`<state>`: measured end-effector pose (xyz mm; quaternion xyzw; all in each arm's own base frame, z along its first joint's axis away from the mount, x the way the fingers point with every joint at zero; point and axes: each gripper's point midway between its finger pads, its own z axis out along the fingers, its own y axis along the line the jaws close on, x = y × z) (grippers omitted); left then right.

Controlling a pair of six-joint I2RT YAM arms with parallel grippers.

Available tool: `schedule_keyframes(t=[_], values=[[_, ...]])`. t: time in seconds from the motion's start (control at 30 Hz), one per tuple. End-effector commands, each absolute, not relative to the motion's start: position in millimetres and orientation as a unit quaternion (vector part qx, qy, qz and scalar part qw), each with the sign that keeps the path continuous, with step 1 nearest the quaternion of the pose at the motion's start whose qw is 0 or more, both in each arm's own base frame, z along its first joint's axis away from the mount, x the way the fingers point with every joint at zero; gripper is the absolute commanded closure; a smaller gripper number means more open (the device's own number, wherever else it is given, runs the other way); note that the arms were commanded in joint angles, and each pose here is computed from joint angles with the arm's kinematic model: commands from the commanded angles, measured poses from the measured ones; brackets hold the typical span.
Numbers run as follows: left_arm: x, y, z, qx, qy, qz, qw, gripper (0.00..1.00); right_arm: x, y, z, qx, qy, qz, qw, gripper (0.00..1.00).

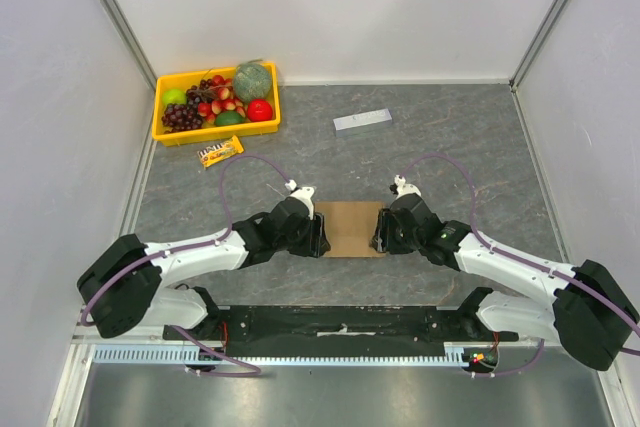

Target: Fold the paper box

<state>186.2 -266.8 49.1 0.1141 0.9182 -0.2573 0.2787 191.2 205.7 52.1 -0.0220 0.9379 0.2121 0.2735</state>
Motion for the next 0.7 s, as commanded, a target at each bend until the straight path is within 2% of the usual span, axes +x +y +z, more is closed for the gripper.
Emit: schedule_keyframes(t=[0.0,0.3,0.47,0.67], values=[[195.7,-281.4,64.5,0.113,0.906,-0.276,0.299,0.43,198.6,204.3,55.0,-0.02,0.936,0.201,0.289,0.47],[199.5,-274.2,58.3,0.119,0.912,-0.249,0.304,0.43,210.0,187.8,73.1,-0.033,0.935,0.151,0.32,0.39],[202.7,-271.2,56.0,0.124,0.914,-0.234,0.306,0.43,221.2,184.8,98.0,-0.041,0.924,0.14,0.353,0.39],[204.9,-266.0,50.8,0.128,0.918,-0.215,0.309,0.43,242.6,200.9,134.7,-0.074,0.899,0.158,0.401,0.5]])
